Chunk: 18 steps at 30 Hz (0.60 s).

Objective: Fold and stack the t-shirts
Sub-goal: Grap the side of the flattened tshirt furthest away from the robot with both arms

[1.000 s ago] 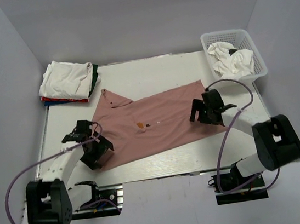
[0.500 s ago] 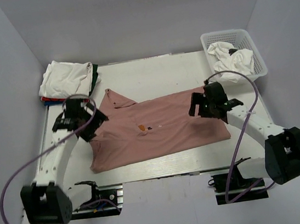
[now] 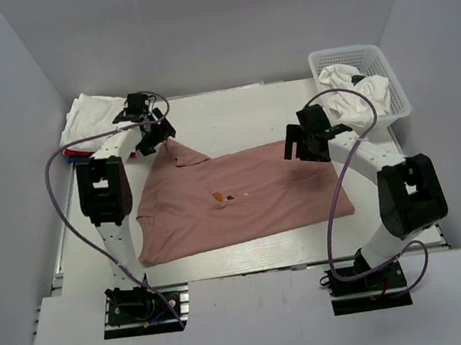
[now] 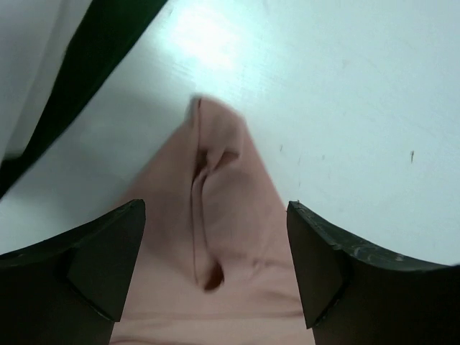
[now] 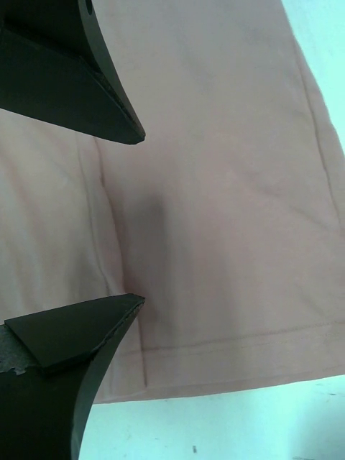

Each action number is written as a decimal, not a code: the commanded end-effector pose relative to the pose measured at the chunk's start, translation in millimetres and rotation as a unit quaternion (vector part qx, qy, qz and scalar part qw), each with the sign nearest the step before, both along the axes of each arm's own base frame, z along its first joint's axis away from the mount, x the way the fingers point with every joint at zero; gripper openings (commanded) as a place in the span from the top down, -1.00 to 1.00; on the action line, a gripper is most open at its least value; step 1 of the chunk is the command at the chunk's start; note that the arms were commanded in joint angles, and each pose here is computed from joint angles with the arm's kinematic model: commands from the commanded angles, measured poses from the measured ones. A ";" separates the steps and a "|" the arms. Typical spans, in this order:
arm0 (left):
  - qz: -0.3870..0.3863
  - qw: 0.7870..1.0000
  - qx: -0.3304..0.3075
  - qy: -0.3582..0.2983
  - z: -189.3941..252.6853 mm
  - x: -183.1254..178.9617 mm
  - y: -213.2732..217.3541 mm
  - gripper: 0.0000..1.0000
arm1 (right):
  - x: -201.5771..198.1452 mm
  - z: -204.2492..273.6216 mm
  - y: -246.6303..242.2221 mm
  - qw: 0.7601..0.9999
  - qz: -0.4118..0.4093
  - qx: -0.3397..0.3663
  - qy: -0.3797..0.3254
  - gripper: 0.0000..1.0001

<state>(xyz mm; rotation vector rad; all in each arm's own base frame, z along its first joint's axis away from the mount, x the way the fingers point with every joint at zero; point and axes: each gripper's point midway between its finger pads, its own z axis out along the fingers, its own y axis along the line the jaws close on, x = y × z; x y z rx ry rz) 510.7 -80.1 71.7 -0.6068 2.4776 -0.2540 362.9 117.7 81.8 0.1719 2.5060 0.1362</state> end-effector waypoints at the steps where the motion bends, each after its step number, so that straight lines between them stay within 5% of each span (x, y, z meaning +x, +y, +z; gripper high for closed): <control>1: -0.027 0.999 0.000 -0.038 21.5 30.5 -6.6 -0.77 | 22.5 22.1 -0.3 1.000 -0.005 -0.008 -0.024 -0.81; 5: -0.022 0.999 0.023 -0.034 5.4 43.5 -0.2 -0.64 | 29.6 17.9 -1.2 1.000 -0.004 -0.015 -0.013 -0.81; 12: -0.036 0.999 0.013 -0.021 -17.4 49.9 -6.5 -0.13 | 46.8 13.1 -4.8 0.999 -0.014 -0.030 -0.019 -0.81; 15: -0.047 0.998 0.007 -0.027 -14.0 54.5 -10.5 0.45 | 58.7 9.1 -6.9 0.999 -0.022 -0.043 -0.011 -0.81; 16: -0.047 0.998 0.007 -0.032 -10.6 56.8 -10.7 0.79 | 67.0 9.0 -3.5 0.999 -0.020 -0.045 -0.012 -0.81; 18: -0.047 0.998 0.007 -0.032 -10.5 56.9 -10.7 1.00 | 74.3 11.1 -5.7 0.998 -0.023 -0.049 -0.016 -0.81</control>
